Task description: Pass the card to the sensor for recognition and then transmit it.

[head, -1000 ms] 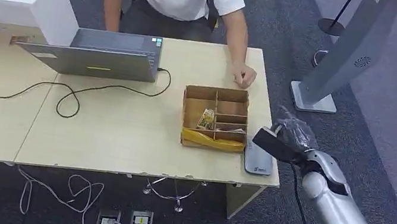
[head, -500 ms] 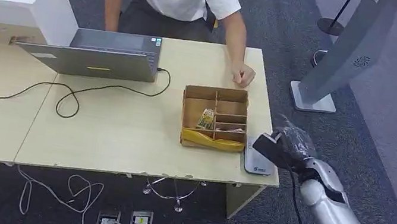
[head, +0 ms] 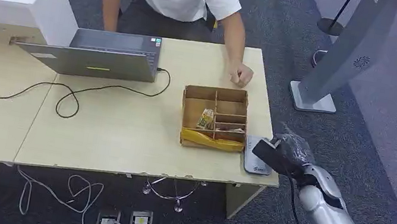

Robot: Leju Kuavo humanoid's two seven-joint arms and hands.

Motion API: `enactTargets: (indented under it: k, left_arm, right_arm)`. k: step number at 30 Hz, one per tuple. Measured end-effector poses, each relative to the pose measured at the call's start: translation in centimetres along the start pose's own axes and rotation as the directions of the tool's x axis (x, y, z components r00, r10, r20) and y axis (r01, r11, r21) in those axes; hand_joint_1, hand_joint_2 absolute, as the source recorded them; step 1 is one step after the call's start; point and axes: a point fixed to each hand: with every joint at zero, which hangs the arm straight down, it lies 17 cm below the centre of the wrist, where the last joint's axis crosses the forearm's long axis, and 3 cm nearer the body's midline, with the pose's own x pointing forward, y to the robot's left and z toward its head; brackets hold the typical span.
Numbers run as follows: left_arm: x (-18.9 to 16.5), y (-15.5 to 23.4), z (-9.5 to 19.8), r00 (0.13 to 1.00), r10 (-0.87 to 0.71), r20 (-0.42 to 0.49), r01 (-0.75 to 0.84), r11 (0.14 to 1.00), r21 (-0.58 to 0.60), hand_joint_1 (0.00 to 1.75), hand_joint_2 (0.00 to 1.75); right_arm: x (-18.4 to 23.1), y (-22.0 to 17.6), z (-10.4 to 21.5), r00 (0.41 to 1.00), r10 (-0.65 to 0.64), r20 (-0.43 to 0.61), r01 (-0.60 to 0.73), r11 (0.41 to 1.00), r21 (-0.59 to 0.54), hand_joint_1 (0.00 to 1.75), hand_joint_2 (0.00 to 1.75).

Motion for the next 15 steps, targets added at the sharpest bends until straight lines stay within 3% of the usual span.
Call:
enactTargets:
  k: [15]
  left_arm:
    - [-0.2, 0.11, -0.02, 1.0, 0.001, -0.007, -0.001, 1.0, -0.003, 0.0, 0.0]
  right_arm:
    - [0.11, 0.99, 0.16, 1.0, -0.011, -0.003, 0.011, 1.0, 0.011, 1.75, 1.75]
